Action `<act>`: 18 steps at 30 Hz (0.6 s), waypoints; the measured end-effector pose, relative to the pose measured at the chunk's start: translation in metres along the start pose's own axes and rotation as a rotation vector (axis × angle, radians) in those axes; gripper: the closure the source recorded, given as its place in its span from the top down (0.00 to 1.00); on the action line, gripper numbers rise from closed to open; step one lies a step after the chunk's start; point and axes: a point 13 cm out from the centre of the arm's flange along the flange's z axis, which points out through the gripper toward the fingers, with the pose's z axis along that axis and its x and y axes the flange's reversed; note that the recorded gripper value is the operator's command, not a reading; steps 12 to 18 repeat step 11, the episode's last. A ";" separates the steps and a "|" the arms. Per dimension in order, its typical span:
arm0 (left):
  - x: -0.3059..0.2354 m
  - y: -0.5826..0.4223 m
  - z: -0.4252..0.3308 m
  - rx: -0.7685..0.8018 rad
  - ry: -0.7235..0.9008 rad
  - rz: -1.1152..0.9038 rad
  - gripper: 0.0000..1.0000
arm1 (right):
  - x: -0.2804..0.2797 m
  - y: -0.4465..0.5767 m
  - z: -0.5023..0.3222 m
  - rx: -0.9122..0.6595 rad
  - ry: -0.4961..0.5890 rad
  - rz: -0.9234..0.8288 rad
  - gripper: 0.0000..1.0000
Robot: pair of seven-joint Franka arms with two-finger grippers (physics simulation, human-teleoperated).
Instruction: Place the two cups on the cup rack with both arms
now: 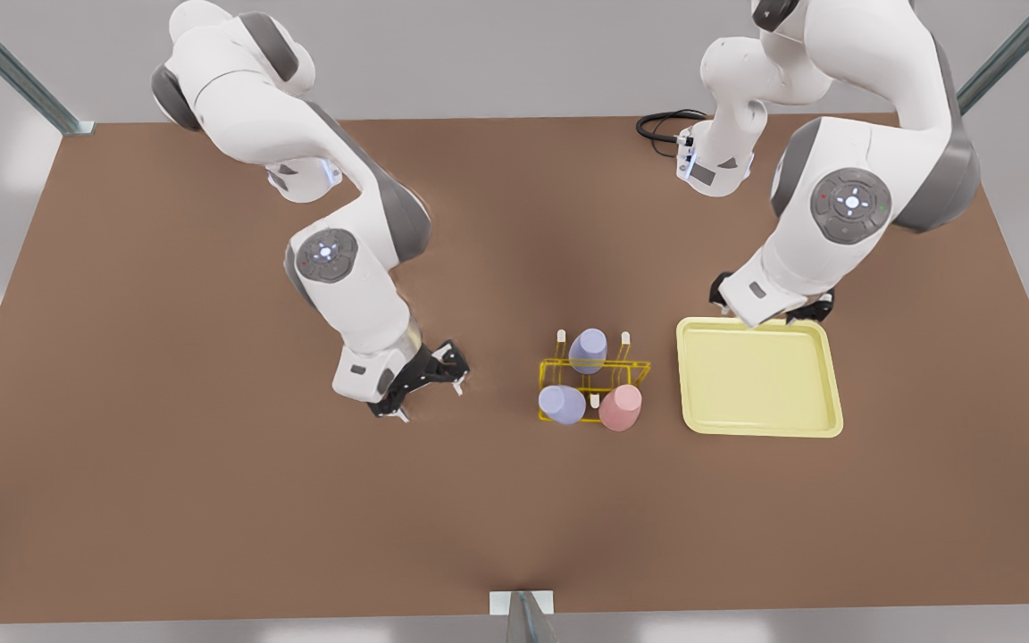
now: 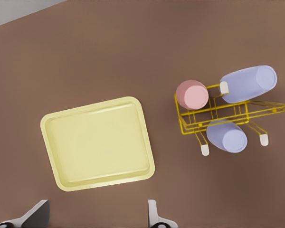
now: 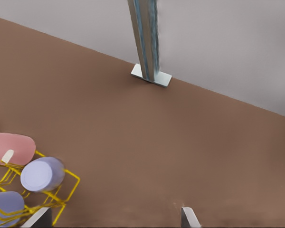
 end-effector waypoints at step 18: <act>0.009 0.005 0.005 0.002 0.049 -0.012 1.00 | 0.178 -0.255 -0.178 0.260 0.272 0.293 1.00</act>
